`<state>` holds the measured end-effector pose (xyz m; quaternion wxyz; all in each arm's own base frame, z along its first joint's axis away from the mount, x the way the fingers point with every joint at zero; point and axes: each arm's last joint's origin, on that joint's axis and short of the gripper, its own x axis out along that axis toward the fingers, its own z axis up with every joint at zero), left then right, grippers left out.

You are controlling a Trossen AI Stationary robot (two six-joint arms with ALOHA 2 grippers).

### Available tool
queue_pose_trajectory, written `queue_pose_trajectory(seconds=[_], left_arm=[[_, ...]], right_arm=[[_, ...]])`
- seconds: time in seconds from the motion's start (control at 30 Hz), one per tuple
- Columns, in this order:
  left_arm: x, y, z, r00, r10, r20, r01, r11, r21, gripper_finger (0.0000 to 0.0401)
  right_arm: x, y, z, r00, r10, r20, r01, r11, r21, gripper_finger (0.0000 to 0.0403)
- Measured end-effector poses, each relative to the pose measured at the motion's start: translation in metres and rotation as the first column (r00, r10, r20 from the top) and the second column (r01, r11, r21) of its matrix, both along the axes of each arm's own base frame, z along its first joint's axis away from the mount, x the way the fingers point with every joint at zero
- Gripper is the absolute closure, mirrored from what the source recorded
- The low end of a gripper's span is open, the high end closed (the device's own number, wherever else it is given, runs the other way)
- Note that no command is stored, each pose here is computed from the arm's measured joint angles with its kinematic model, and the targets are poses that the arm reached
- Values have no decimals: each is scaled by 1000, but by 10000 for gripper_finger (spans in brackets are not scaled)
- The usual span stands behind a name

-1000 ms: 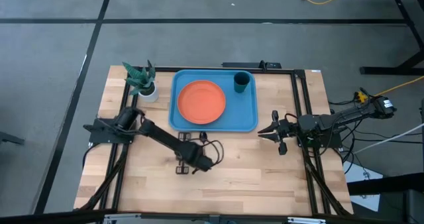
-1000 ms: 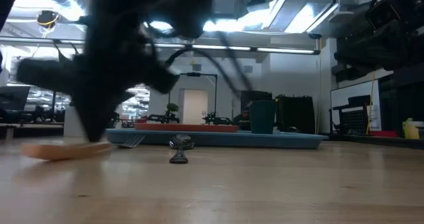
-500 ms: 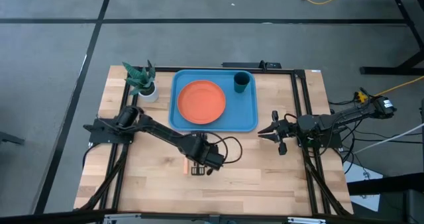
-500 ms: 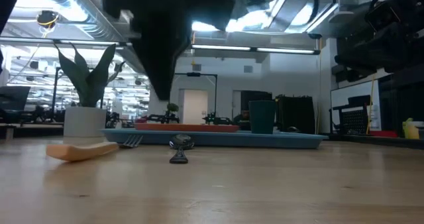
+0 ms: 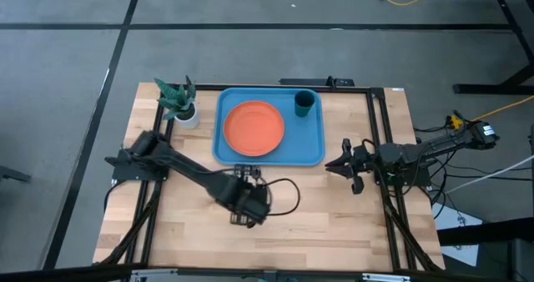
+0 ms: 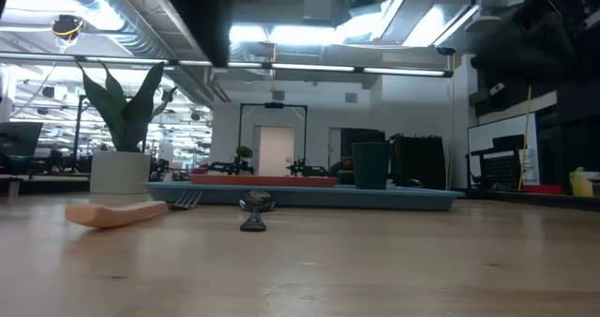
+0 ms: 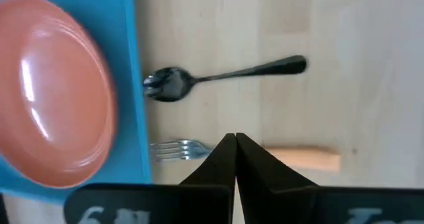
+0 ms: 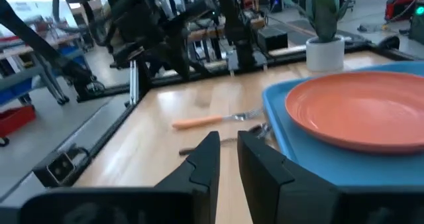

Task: Pick and place plate/cup/fork/spoon on tray
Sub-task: Adjust the utensils on the table

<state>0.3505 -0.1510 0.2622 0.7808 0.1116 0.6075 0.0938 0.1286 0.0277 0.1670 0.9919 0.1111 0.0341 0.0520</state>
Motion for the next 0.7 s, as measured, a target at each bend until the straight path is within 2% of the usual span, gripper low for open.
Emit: queue_pose_trajectory(seconds=[0.13, 0.23, 0.3, 0.4, 0.5, 0.63, 0.7], left_arm=[[-21, -3, 13, 999, 28, 45, -29, 999, 28, 401], [-27, 2, 1, 993, 92, 78, -96, 994, 53, 401], [-21, 10, -24, 991, 116, 61, -116, 993, 2, 401], [-6, 25, -59, 992, 89, 92, -83, 994, -65, 401], [5, 43, -67, 988, 89, 126, -80, 994, -73, 401], [10, 66, -82, 993, 118, 19, -114, 985, -131, 401], [17, 71, -88, 993, 112, 25, -107, 980, -166, 401]], right_arm=[[0, 0, 2, 1000, 0, 21, 0, 1000, 5, 343], [0, 0, 2, 1000, -1, 24, 1, 1000, 4, 343], [0, 0, 2, 1000, -1, 26, 1, 1000, 5, 343], [0, 0, 3, 1000, -1, 31, 1, 1000, 7, 343], [0, 0, 3, 999, 11, 30, -11, 1000, 9, 343], [0, 1, 2, 999, 25, 24, -26, 1000, 8, 343], [0, 1, 1, 1000, 26, 14, -26, 1000, 2, 343]])
